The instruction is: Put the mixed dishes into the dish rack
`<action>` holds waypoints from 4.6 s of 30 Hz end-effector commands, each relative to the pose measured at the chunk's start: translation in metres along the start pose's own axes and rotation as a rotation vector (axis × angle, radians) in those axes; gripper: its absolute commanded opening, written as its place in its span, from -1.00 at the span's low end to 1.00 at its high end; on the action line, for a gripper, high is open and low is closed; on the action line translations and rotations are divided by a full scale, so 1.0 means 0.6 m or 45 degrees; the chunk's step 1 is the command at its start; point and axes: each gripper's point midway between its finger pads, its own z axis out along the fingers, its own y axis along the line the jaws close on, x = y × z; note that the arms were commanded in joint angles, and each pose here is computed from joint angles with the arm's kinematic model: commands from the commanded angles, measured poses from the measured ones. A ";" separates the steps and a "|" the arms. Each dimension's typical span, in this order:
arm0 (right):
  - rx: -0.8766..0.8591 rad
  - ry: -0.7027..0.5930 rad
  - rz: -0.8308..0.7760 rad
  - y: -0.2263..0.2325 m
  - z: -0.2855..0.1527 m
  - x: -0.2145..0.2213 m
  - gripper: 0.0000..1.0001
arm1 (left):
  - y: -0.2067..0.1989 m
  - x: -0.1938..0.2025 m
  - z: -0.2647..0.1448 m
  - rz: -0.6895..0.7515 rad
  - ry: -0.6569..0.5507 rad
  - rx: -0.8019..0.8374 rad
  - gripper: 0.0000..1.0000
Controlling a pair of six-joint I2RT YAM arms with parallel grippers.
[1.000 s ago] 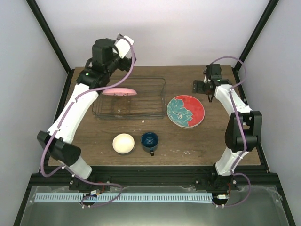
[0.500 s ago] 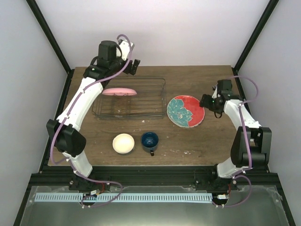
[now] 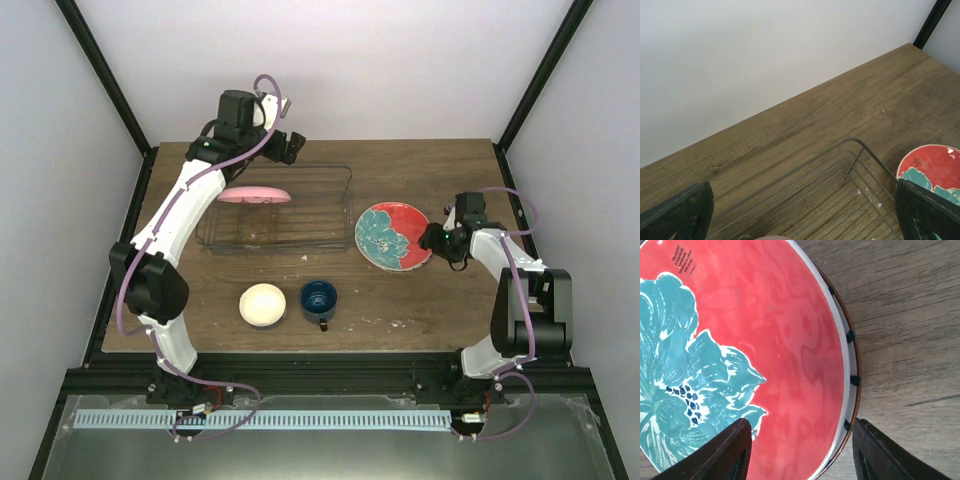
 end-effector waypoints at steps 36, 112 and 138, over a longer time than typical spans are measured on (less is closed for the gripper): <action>-0.236 -0.040 0.069 -0.009 0.095 0.073 0.12 | -0.007 0.003 0.001 0.015 0.044 0.024 0.99; -0.797 -0.413 0.233 -0.022 -0.094 -0.146 -0.99 | -0.179 0.057 0.066 -0.258 0.170 0.725 1.00; -1.182 -0.548 -0.099 0.094 -0.225 -0.175 -0.99 | -0.190 0.074 0.101 -0.286 0.198 0.770 0.99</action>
